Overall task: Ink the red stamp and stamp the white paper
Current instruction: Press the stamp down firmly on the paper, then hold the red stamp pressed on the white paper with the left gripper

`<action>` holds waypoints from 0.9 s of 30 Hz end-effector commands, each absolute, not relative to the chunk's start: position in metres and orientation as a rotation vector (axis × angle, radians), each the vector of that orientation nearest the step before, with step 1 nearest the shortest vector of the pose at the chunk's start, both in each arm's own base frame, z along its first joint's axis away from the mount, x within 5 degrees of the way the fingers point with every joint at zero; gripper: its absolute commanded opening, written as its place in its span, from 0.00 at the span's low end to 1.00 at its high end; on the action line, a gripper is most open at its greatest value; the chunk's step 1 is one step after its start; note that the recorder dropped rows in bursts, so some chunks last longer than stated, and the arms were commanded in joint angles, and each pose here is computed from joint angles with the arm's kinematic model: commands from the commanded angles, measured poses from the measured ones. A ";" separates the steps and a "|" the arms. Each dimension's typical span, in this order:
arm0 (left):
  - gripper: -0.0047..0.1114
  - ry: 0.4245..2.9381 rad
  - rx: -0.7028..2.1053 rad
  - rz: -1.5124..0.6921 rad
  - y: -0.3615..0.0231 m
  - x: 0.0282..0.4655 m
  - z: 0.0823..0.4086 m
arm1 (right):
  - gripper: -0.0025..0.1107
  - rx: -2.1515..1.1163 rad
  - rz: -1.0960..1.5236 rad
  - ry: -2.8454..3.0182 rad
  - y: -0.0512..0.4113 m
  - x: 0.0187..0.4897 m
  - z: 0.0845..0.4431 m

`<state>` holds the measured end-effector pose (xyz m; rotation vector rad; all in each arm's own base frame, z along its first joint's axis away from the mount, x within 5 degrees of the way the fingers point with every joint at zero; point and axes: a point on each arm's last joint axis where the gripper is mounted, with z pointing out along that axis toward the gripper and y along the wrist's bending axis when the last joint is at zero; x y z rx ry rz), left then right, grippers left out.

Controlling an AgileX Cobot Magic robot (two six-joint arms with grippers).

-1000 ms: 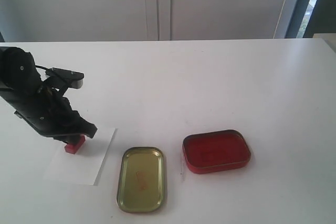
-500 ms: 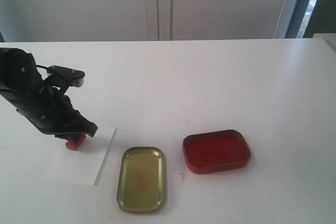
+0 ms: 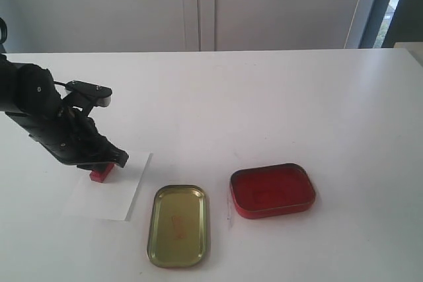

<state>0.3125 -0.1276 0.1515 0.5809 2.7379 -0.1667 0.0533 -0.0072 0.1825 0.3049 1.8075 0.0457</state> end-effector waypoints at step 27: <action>0.04 2.954 0.635 -0.137 -0.123 0.298 0.115 | 0.02 0.308 0.042 1.800 -0.007 0.053 0.182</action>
